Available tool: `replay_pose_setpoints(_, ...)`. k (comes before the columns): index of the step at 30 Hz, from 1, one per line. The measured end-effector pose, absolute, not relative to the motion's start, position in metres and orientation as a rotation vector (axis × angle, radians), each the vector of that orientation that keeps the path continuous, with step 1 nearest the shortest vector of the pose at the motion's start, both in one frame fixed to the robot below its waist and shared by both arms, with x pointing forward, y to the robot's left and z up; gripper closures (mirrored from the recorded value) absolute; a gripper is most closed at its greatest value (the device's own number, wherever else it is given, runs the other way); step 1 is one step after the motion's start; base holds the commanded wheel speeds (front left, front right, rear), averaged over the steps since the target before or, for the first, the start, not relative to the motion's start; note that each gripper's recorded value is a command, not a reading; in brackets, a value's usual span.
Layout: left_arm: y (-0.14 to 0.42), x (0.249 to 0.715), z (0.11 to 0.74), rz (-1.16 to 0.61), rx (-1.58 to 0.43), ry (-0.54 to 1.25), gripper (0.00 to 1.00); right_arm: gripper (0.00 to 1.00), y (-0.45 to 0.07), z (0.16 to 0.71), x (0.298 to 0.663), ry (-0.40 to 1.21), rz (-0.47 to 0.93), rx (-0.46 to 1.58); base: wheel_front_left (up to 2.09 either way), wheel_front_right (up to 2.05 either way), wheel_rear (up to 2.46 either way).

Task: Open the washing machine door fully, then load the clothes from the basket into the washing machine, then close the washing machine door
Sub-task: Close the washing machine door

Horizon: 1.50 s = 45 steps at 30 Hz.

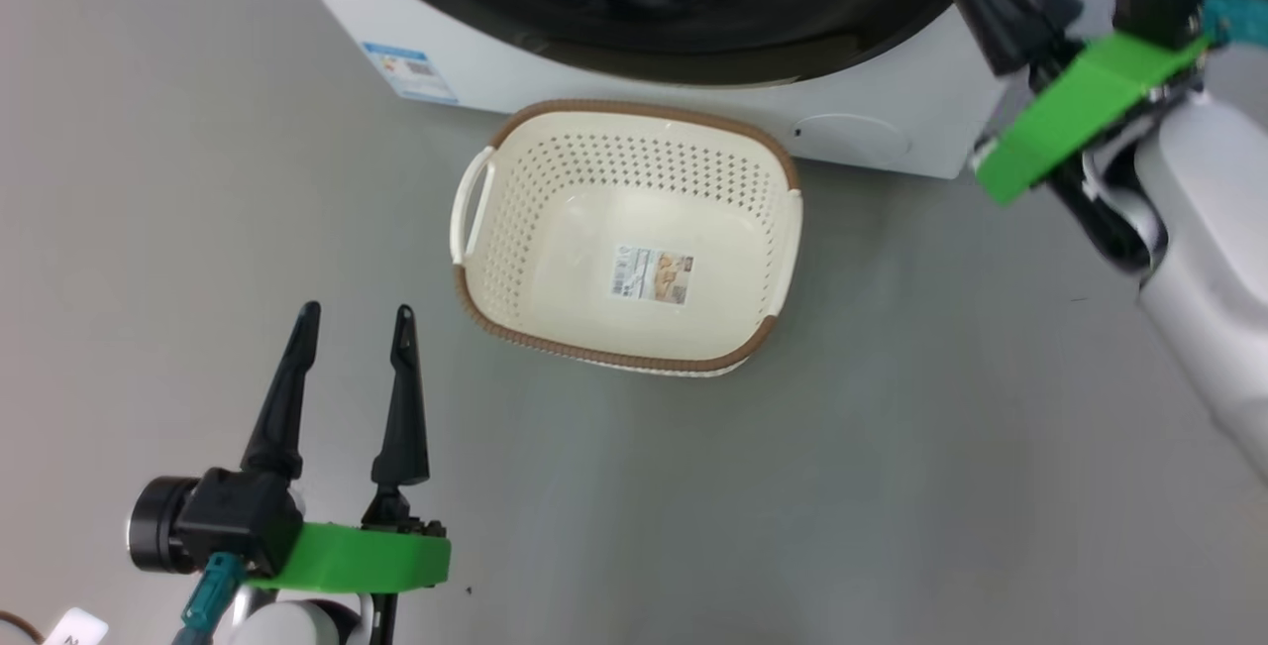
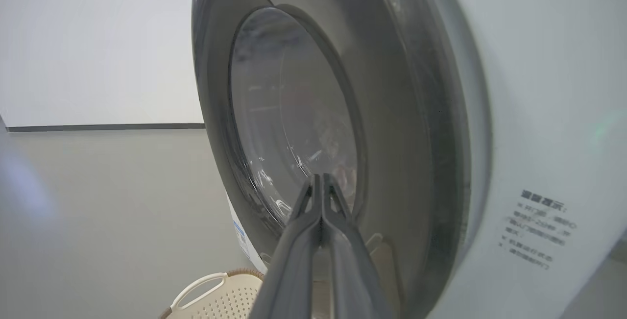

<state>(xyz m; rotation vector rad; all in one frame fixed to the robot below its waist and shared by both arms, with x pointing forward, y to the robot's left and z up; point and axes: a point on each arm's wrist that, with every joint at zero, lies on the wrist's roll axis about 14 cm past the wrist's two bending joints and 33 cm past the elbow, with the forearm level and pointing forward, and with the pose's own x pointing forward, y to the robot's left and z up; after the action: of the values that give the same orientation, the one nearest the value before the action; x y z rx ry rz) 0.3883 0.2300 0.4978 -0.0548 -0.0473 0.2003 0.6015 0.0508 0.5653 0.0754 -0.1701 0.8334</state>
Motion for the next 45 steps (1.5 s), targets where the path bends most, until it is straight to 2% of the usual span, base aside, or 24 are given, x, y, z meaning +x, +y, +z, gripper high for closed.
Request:
replay_pose_setpoints(16, 0.211, 0.374, 0.507, 0.109, -0.065, -0.077, 0.0, 1.0, -0.042, 0.532, 0.516, -0.105, 0.605, 0.149, 0.0, 0.0, 0.0)
replay_pose_setpoints(17, 0.21, 0.373, 0.508, 0.103, -0.065, -0.079, 0.0, 0.67, -0.048, 0.533, 0.511, -0.109, 0.586, 0.153, 0.0, 0.0, 0.0)
replay_pose_setpoints(18, 0.209, 0.371, 0.508, 0.098, -0.064, -0.079, 0.0, 0.67, -0.053, 0.533, 0.507, -0.11, 0.566, 0.165, 0.0, 0.0, 0.0)
replay_pose_setpoints(19, 0.208, 0.37, 0.508, 0.097, -0.066, -0.081, 0.0, 0.4, -0.059, 0.532, 0.502, -0.107, 0.546, 0.169, 0.0, 0.0, 0.0)
replay_pose_setpoints(20, 0.208, 0.368, 0.509, 0.096, -0.067, -0.082, 0.0, 0.0, -0.066, 0.531, 0.497, -0.106, 0.523, 0.175, 0.0, 0.0, 0.0)
replay_pose_setpoints(33, 0.199, 0.344, 0.51, 0.042, -0.07, -0.087, 0.0, 0.0, -0.128, 0.524, 0.428, -0.102, 0.299, 0.201, 0.0, 0.0, 0.0)
replay_pose_setpoints(45, 0.189, 0.33, 0.503, -0.002, -0.061, -0.067, 0.0, 0.0, -0.168, 0.519, 0.373, -0.108, 0.162, 0.186, 0.0, 0.0, 0.0)
